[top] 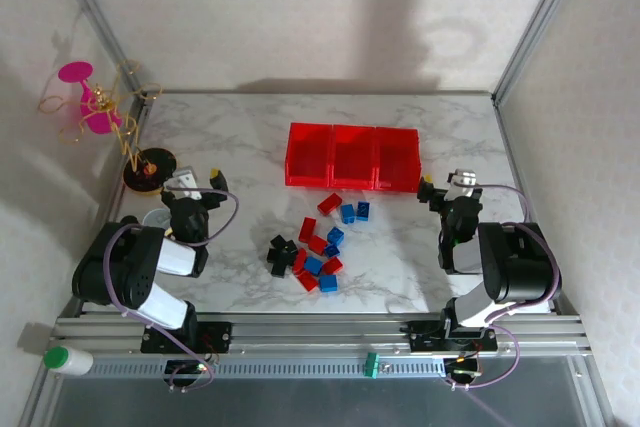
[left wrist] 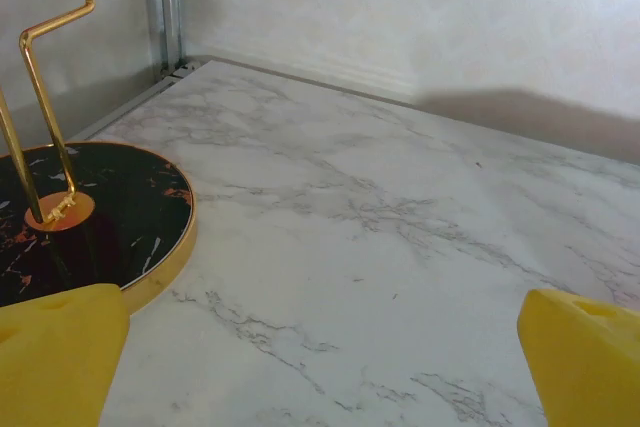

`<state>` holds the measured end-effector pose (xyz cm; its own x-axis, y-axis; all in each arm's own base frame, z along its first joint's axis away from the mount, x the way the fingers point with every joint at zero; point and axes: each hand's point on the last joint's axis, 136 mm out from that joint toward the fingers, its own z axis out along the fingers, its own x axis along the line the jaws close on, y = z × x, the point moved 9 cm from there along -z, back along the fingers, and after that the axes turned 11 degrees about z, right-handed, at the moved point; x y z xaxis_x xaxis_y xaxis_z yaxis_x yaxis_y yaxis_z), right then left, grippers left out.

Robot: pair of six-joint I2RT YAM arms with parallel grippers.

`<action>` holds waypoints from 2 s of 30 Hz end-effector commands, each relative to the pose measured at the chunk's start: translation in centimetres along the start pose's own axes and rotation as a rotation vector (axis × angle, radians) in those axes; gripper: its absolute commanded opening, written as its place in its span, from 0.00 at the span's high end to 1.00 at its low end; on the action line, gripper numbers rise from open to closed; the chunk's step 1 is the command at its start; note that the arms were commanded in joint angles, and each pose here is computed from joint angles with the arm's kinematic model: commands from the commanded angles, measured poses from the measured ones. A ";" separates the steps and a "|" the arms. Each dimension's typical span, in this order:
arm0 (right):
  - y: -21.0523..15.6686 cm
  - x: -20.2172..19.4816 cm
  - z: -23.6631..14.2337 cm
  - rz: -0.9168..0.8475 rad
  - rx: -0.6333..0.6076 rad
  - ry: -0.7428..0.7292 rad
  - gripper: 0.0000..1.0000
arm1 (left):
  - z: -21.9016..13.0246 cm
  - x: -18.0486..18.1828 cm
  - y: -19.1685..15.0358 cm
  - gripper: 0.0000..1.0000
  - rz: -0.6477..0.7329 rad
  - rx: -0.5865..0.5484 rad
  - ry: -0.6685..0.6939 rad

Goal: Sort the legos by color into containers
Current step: Pick up the lego from the center of the table.

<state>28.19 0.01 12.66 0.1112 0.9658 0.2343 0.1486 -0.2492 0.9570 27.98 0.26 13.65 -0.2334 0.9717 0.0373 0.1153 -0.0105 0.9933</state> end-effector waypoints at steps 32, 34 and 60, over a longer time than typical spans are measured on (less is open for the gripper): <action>0.9 0.2 0.2 -0.006 -0.045 0.017 0.01 | 0.4 0.0 0.4 0.01 0.004 -0.011 -0.011; 0.9 0.2 0.2 -0.006 -0.045 0.017 0.01 | 0.4 0.0 0.4 0.01 0.005 -0.009 -0.010; 5.3 -0.7 0.5 0.202 -0.017 -0.256 0.01 | -1.1 0.0 6.8 0.01 -0.125 -0.035 -0.032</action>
<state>29.20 -0.83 17.03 0.2147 0.9294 0.3004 0.0830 -0.3238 0.9425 27.42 0.22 19.65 -0.2280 0.9734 -0.0218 0.0298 0.0294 0.9991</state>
